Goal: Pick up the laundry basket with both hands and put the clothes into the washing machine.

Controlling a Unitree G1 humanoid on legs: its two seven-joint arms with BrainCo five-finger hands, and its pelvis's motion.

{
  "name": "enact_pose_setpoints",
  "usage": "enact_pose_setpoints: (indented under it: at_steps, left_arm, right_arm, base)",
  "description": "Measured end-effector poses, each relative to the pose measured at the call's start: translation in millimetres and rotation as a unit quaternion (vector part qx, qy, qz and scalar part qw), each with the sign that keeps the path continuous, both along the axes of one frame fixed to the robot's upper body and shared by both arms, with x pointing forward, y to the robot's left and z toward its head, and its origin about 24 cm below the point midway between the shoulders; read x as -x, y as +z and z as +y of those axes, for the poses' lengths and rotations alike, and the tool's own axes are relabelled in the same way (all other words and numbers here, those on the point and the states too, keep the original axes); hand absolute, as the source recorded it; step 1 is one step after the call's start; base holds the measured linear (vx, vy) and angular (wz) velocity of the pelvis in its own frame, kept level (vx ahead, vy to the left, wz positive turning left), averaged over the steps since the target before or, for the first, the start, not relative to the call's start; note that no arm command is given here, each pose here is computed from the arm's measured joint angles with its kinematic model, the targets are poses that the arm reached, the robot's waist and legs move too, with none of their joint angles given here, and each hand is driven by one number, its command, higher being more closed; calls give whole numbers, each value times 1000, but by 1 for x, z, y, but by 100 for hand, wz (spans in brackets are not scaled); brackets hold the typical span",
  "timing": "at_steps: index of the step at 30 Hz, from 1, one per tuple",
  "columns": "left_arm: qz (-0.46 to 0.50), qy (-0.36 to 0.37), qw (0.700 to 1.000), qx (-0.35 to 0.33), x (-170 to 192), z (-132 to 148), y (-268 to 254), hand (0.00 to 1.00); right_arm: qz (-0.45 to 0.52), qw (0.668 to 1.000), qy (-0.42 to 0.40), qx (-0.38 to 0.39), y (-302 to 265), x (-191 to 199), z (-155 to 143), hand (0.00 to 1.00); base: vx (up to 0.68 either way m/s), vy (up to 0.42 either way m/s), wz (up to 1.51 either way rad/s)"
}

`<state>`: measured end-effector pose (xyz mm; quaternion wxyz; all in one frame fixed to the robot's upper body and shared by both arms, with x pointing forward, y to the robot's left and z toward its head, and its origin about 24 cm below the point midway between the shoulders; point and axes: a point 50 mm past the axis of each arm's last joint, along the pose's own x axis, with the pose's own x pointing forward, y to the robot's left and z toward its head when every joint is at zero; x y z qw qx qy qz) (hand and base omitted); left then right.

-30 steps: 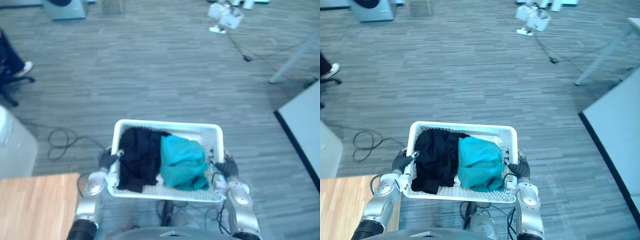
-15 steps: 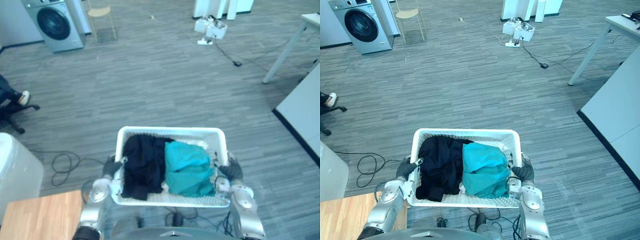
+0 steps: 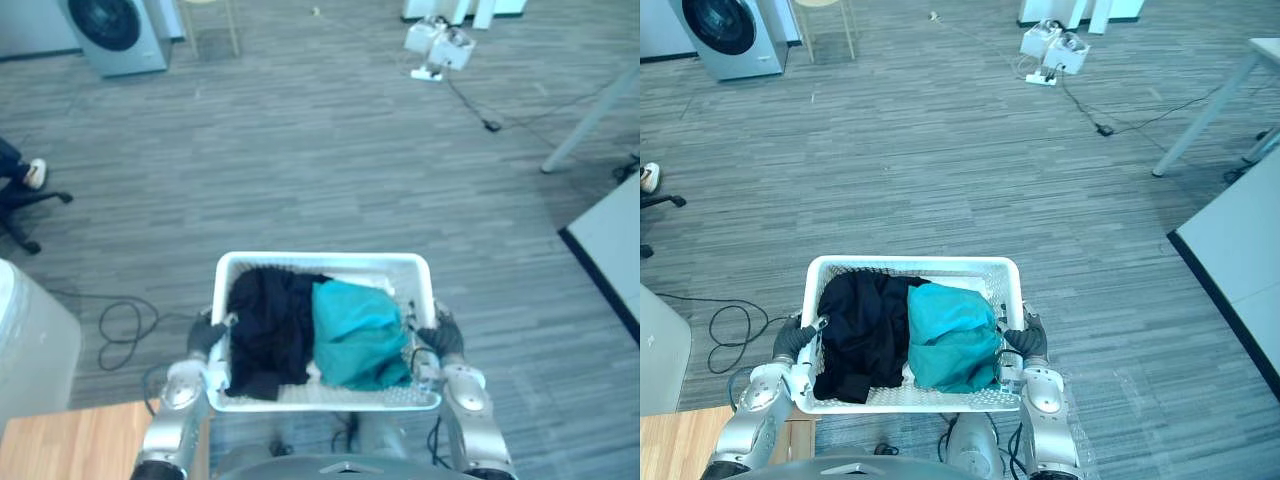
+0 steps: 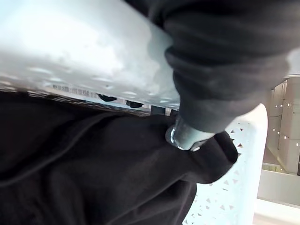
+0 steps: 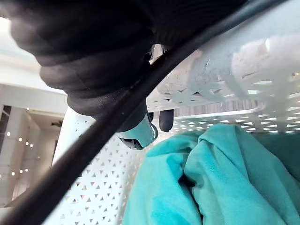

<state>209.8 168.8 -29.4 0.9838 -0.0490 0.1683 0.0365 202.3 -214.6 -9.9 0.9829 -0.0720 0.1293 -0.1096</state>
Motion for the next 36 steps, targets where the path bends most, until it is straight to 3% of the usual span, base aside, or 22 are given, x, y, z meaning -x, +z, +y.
enact_pose_setpoints:
  at_steps: [4, 9, 17, 23, 27, 36]
  left_arm:
    - [-32, -17, 999, -21, -13, -7, 14, 100]
    - [-44, -19, 999, 1, -19, -22, 18, 100]
    - [0, 6, 999, 39, 3, -21, -1, 100]
    - [38, 15, 998, 42, 19, -20, -17, 100]
    - [44, 5, 998, 38, 21, -22, -19, 100]
    - [-10, -18, 1000, 2, 4, -17, 3, 100]
  right_arm:
    - [-5, 1000, -16, 7, 2, 1, -2, 100]
    - [-46, 998, -16, 45, 26, 5, -14, 100]
    - [-62, 997, -11, 40, 35, 9, -15, 100]
    - [-39, 999, -4, 36, 25, 8, -17, 100]
    - [10, 999, -42, 9, -1, 20, -23, 100]
    - [-8, 998, -53, -10, 2, 17, -18, 100]
  base:
    - [421, -219, 50]
    - [514, -307, 26]
    - [425, -170, -8]
    - [578, 129, -4]
    - [781, 317, -10]
    - [755, 131, 3]
